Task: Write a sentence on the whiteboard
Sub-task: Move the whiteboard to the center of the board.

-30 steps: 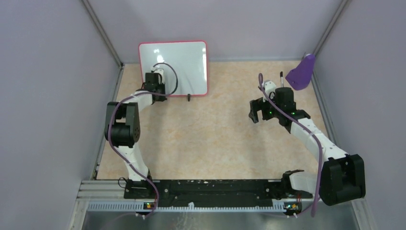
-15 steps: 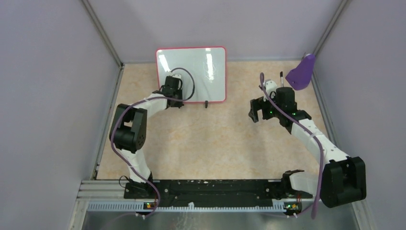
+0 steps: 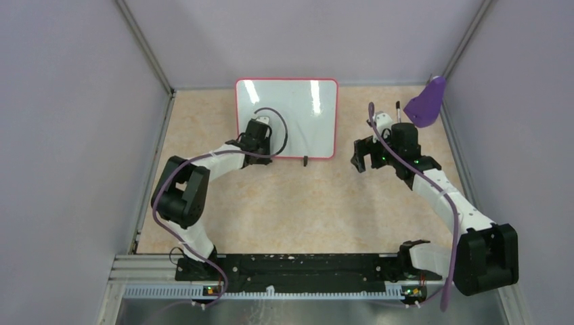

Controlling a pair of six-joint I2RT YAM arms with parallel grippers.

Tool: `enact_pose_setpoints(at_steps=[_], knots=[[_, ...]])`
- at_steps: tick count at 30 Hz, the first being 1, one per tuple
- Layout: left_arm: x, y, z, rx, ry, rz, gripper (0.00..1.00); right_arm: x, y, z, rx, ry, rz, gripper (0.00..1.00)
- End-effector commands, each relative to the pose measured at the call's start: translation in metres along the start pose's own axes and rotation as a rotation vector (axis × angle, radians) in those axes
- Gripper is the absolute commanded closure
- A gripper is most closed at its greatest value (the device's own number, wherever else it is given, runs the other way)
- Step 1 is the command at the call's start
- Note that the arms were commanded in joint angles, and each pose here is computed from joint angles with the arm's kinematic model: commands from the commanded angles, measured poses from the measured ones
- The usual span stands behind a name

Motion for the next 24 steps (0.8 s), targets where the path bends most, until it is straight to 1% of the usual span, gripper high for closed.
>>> enact_pose_setpoints(at_steps=[1, 4, 7, 10, 14, 16, 17, 18, 21, 22, 24], knots=[[0.022, -0.01, -0.035, 0.047, -0.172, 0.03, 0.75, 0.009, 0.03, 0.006, 0.021, 0.024, -0.106, 0.03], [0.03, -0.011, -0.046, 0.024, -0.229, 0.028, 0.55, 0.01, 0.031, 0.009, 0.03, 0.039, -0.11, 0.03], [0.038, -0.012, -0.057, -0.003, -0.296, 0.028, 0.44, 0.011, 0.031, 0.011, 0.035, 0.05, -0.113, 0.03], [0.046, -0.013, -0.071, -0.039, -0.379, 0.026, 0.4, 0.01, 0.03, 0.012, 0.037, 0.06, -0.111, 0.03], [0.061, -0.014, -0.098, -0.124, -0.501, -0.002, 0.35, 0.007, 0.029, 0.013, 0.018, 0.071, -0.107, 0.04], [0.073, -0.016, -0.111, -0.178, -0.557, -0.022, 0.28, 0.005, 0.029, 0.014, 0.008, 0.076, -0.108, 0.05], [0.079, -0.016, -0.115, -0.202, -0.572, -0.035, 0.22, 0.004, 0.028, 0.015, 0.004, 0.079, -0.107, 0.06], [0.084, -0.013, -0.116, -0.219, -0.579, -0.054, 0.18, 0.003, 0.028, 0.015, -0.002, 0.083, -0.108, 0.07], [0.101, -0.001, -0.11, -0.26, -0.554, -0.103, 0.14, -0.003, 0.029, 0.017, -0.015, 0.097, -0.1, 0.13], [0.109, 0.006, -0.106, -0.262, -0.532, -0.125, 0.12, -0.005, 0.031, 0.018, -0.015, 0.096, -0.098, 0.16], [0.128, 0.026, -0.096, -0.251, -0.479, -0.183, 0.04, -0.011, 0.032, 0.021, -0.009, 0.096, -0.085, 0.21]])
Point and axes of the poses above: each gripper's point midway between its finger pads, its own x axis back along the fingers, its own z axis along the line the jaws close on, y = z × x, the point moved 1 cm from there along x, back along the fingers, and after that the axes turned 5 degrees about -x, right-handed, at the moved point
